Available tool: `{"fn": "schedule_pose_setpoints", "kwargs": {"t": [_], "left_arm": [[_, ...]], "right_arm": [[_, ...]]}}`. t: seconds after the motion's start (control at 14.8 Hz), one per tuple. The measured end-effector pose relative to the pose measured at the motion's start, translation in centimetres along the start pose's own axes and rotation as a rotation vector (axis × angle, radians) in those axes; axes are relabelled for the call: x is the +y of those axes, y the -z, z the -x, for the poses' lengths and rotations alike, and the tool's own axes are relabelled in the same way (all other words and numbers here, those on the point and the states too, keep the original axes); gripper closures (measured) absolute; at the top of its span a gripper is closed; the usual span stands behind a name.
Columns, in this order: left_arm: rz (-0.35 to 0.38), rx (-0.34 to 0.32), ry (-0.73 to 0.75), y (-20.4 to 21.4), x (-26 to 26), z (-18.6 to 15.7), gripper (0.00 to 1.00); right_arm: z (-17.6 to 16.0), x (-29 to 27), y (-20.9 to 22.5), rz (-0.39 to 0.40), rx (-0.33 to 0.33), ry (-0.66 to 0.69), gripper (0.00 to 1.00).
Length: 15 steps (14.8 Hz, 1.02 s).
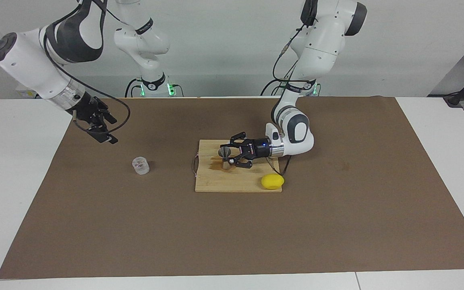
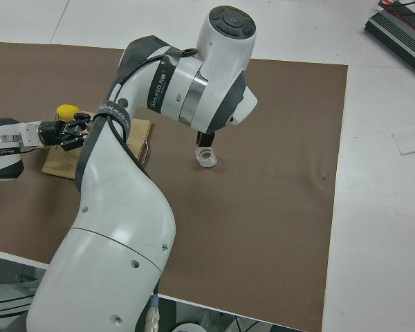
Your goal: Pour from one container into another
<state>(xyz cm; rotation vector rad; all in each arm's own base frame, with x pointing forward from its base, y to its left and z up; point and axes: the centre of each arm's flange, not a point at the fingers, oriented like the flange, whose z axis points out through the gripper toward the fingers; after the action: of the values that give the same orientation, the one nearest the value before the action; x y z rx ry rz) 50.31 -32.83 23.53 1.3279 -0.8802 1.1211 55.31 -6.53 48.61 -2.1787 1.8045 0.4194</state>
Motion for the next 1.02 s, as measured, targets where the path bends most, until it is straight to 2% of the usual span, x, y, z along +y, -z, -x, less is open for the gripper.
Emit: {"fn": "schedule_pose_setpoints", "kwargs": {"t": [0.27, 0.54, 0.68, 0.88, 1.02], "left_arm": [[0.0, 0.0, -0.002, -0.1, 0.1, 0.0, 0.5], [0.002, 0.0, -0.026, -0.2, 0.2, 0.1, 0.5], [-0.003, -0.007, -0.031, 0.1, 0.2, 0.4, 0.34], [-0.011, -0.013, -0.042, 0.6, 0.1, 0.7, 0.01], [-0.019, -0.017, -0.044, 1.0, 0.0, 0.9, 0.0]], "right_arm": [[-6.7, 0.2, -5.2, -0.016, -0.123, -0.161, 0.0], [-9.4, 0.5, -10.0, -0.03, -0.186, -0.2, 0.0], [-10.5, 0.9, -11.8, -0.035, -0.204, -0.189, 0.0], [-12.0, 1.4, -15.2, -0.043, -0.256, -0.137, 0.0], [-13.2, 1.3, -17.6, -0.055, -0.268, -0.123, 0.0]]}}
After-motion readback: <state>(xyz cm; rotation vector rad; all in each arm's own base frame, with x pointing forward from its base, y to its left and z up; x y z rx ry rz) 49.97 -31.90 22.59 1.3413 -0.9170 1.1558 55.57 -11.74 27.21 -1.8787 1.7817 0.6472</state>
